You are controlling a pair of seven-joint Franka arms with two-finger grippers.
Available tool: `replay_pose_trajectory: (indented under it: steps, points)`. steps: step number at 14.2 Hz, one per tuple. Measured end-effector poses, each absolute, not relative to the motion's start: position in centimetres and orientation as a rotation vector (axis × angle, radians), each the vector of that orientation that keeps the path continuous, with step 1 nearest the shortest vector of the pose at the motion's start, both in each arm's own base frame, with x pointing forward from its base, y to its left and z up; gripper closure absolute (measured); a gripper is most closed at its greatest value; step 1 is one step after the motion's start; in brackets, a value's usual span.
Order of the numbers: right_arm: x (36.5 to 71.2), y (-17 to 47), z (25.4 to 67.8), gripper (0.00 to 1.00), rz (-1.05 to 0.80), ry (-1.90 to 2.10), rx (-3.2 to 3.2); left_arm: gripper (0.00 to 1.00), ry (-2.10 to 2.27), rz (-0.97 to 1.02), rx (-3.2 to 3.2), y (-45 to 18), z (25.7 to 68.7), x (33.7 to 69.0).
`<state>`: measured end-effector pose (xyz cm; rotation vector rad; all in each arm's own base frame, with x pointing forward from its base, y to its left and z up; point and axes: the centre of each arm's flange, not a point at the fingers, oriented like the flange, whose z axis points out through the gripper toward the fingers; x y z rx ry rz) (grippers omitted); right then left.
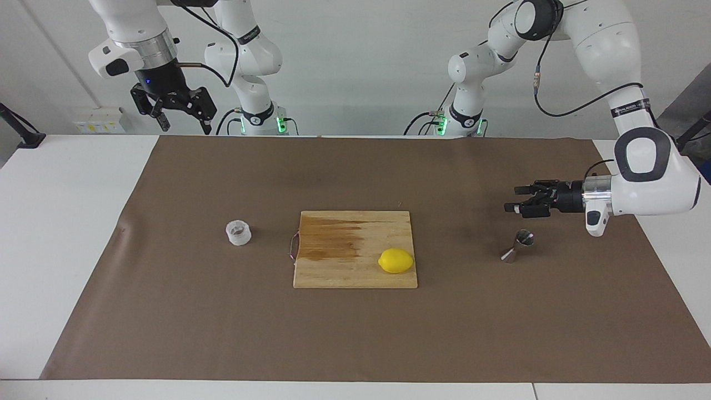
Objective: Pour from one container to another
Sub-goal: 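Move the left gripper toward the small metal cup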
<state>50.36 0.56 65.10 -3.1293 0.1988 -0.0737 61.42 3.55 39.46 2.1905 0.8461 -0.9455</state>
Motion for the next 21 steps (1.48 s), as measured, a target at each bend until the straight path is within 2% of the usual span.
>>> replay_pose_trajectory:
  steps: [9, 13, 21]
  points:
    - [50.4, 0.6, 65.1, 0.0, -0.074, 0.199, -3.129, 0.0, 1.141, -1.058, 2.004, 4.5, 38.6, 64.3]
    - [50.4, 0.6, 65.1, 0.0, -0.074, 0.199, -3.129, 0.0, 1.154, -1.04, 1.956, 5.3, 39.3, 65.3]
    - [50.4, 0.6, 65.1, 0.0, -0.074, 0.199, -3.129, 0.0, 1.115, -1.1, 1.937, 7.1, 34.4, 66.7]
